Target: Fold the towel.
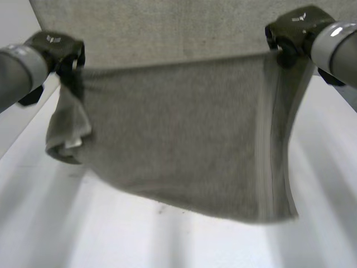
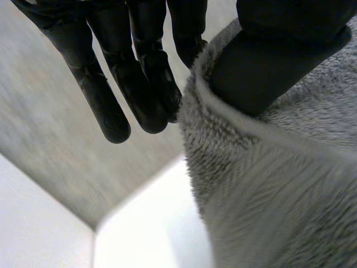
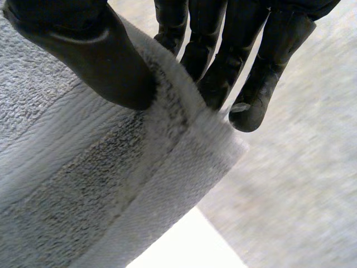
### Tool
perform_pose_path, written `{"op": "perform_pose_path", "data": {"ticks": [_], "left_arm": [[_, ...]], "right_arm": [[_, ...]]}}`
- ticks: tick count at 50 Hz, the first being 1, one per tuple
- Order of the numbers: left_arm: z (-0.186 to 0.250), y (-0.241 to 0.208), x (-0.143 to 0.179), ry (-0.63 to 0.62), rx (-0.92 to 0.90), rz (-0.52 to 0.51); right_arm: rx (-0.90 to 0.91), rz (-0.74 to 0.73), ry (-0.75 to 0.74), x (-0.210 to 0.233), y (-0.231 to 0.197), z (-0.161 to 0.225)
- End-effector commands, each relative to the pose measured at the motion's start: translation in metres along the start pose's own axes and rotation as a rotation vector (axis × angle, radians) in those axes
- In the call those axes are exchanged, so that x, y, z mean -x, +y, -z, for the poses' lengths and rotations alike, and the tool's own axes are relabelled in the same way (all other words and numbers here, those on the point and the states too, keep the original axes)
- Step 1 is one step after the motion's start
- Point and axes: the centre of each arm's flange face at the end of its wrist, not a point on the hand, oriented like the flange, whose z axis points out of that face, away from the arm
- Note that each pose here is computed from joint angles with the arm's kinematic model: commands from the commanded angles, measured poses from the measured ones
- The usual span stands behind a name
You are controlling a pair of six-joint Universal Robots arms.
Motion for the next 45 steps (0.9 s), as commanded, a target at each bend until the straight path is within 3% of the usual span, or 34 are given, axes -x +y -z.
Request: {"op": "perform_pose_path", "data": {"ticks": [1, 2, 8, 16, 21, 28, 33, 35, 40, 45], "left_arm": [[-0.045, -0.083, 0.016, -0.16, -0.545, 0.004], [-0.038, -0.115, 0.027, -0.214, -0.73, 0.04], [-0.021, -0.14, 0.027, -0.173, -0.862, 0.183], [-0.037, -0.072, 0.002, -0.068, -0.535, 0.233], [-0.047, 0.015, -0.029, 0.012, -0.236, 0.246], [-0.047, 0.102, -0.061, 0.11, 0.002, 0.26], [-0.046, 0.167, -0.086, 0.155, 0.147, 0.206], [-0.039, 0.197, -0.099, 0.186, 0.216, 0.107], [-0.03, 0.209, -0.103, 0.213, 0.245, -0.005], [-0.027, 0.198, -0.09, 0.178, 0.211, -0.009]], "right_arm": [[-0.533, 0.02, 0.351, -0.031, -0.072, -0.039], [-0.636, 0.002, 0.414, -0.04, -0.089, -0.034], [-0.722, -0.039, 0.431, -0.047, -0.109, -0.02], [-0.405, -0.011, 0.253, -0.013, -0.052, -0.031], [-0.135, 0.007, 0.105, 0.021, 0.014, -0.038], [0.051, 0.001, 0.008, 0.056, 0.082, -0.043], [0.203, 0.041, -0.078, 0.089, 0.145, -0.042], [0.281, 0.091, -0.119, 0.102, 0.169, -0.033], [0.29, 0.079, -0.111, 0.095, 0.169, -0.021], [0.254, 0.039, -0.026, 0.065, 0.159, -0.006]]}}
